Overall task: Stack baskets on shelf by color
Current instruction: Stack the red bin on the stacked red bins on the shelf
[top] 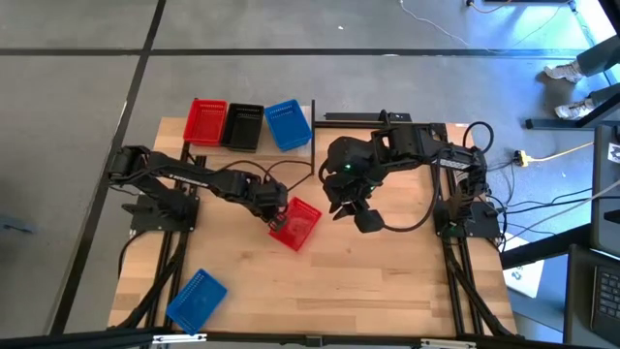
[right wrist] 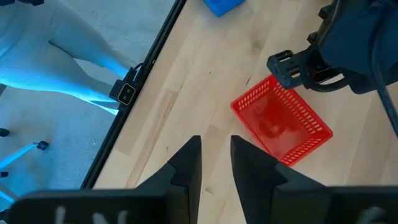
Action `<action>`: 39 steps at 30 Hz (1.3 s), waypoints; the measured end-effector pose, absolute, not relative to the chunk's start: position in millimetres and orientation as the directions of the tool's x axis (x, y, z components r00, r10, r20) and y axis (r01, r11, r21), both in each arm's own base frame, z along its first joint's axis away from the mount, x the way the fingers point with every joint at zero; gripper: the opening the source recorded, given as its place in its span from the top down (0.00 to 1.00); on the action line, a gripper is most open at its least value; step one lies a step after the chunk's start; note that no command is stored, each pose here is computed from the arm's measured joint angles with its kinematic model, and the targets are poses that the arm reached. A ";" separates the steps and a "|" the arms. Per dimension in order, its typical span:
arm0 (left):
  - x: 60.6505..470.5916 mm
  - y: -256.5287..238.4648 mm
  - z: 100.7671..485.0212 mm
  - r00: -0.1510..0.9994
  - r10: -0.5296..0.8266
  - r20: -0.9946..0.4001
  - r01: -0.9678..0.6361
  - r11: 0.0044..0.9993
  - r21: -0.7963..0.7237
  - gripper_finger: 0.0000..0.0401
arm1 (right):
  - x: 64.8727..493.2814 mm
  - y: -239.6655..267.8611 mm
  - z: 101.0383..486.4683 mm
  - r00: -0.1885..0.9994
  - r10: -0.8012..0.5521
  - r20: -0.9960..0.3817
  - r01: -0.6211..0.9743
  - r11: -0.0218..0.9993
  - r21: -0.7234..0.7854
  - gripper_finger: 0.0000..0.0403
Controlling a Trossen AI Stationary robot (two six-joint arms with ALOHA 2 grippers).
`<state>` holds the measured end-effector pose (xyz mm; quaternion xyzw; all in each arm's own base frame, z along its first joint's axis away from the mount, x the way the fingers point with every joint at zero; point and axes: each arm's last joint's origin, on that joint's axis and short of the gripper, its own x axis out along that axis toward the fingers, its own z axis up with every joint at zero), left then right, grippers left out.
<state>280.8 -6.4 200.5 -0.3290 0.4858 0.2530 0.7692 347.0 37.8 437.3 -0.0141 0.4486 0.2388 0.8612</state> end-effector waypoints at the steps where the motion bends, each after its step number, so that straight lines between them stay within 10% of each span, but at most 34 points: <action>1: 282.4 -6.5 202.3 0.412 0.067 -0.909 -0.703 0.658 -0.270 0.85 | 347.0 37.8 437.3 0.484 0.399 -0.779 -0.424 0.886 0.190 0.79; 39: 297.9 -10.3 184.4 0.423 -0.033 -0.906 -0.716 0.601 -0.356 0.85 | 347.0 37.8 437.2 0.483 0.399 -0.779 -0.441 0.880 0.177 0.79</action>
